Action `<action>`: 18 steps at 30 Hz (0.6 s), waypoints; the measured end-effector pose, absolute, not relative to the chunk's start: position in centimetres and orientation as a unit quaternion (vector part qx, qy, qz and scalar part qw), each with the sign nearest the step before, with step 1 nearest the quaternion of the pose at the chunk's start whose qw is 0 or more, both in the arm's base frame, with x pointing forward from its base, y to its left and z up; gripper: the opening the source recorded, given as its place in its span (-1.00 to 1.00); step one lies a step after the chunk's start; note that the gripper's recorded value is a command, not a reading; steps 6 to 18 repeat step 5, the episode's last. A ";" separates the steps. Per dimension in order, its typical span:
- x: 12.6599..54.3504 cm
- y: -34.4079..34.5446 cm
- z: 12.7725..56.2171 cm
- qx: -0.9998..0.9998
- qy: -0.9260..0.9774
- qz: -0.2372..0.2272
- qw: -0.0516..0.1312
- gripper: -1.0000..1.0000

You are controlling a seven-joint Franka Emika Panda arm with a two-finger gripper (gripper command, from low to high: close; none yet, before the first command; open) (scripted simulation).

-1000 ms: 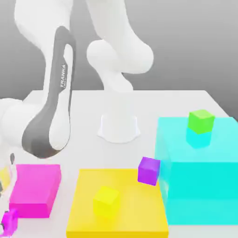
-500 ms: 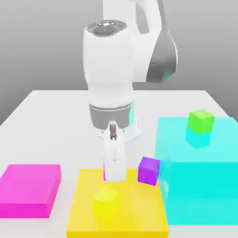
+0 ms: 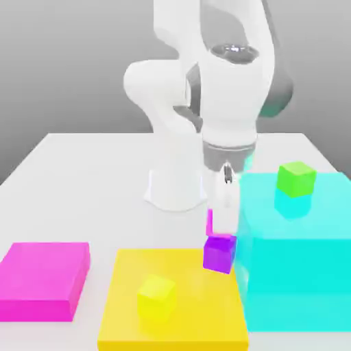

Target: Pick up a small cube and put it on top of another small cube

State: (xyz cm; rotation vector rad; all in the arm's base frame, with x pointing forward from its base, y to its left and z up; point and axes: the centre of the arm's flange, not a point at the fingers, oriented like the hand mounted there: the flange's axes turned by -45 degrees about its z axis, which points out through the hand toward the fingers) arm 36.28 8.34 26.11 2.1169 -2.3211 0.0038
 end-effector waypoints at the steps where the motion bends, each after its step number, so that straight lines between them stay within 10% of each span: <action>1: 36.3 8.3 26.1 0.674 -0.739 0.001 0.000 1.00; 18: 36.2 8.4 25.8 0.674 -0.739 0.001 0.000 1.00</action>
